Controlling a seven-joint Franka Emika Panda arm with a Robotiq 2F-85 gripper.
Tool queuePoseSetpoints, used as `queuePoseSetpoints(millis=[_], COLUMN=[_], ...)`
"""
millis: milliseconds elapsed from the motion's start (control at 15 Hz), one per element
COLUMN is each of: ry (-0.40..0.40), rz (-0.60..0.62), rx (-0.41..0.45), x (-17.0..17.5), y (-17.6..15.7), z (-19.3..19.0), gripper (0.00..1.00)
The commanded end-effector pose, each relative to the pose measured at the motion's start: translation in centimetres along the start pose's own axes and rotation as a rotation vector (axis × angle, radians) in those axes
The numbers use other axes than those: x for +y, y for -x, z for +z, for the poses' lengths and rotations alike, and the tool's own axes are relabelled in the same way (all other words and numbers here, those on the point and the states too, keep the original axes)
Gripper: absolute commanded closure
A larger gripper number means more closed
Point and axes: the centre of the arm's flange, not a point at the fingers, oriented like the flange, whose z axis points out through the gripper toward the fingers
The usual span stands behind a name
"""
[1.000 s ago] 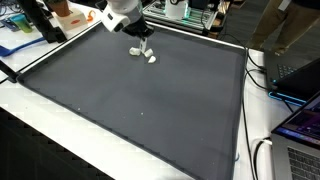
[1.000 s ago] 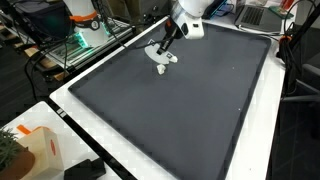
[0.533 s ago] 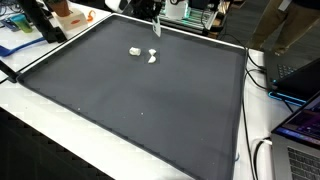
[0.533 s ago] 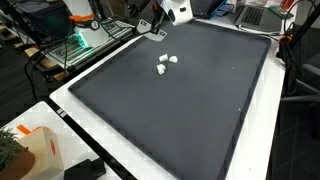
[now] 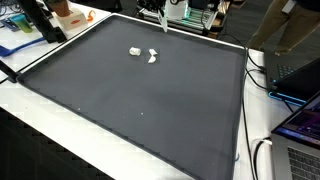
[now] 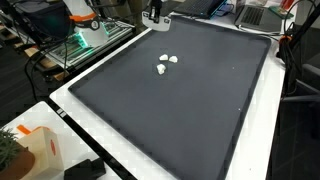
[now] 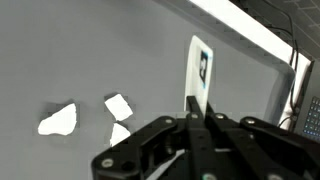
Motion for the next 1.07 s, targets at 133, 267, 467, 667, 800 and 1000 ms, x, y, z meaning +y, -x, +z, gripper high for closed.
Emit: queuePoseSetpoints(millis=[133, 267, 467, 667, 800, 1000], ry=[0.001, -0.002, -0.004, -0.004, -0.046, -0.107], rz=[-0.001, 0.002, 0.003, 0.003, -0.004, -0.018], rx=[0.004, -0.001, -0.003, -0.003, 0.002, -0.037], x=[0.1, 0.3, 0.4, 0.4, -0.2, -2.1], y=[-0.3, -0.5, -0.6, -0.6, -0.3, -0.1], z=[-0.2, 0.0, 0.1, 0.1, -0.8, -3.2], gripper=[0.96, 0.96, 0.96, 0.99, 0.99, 0.99])
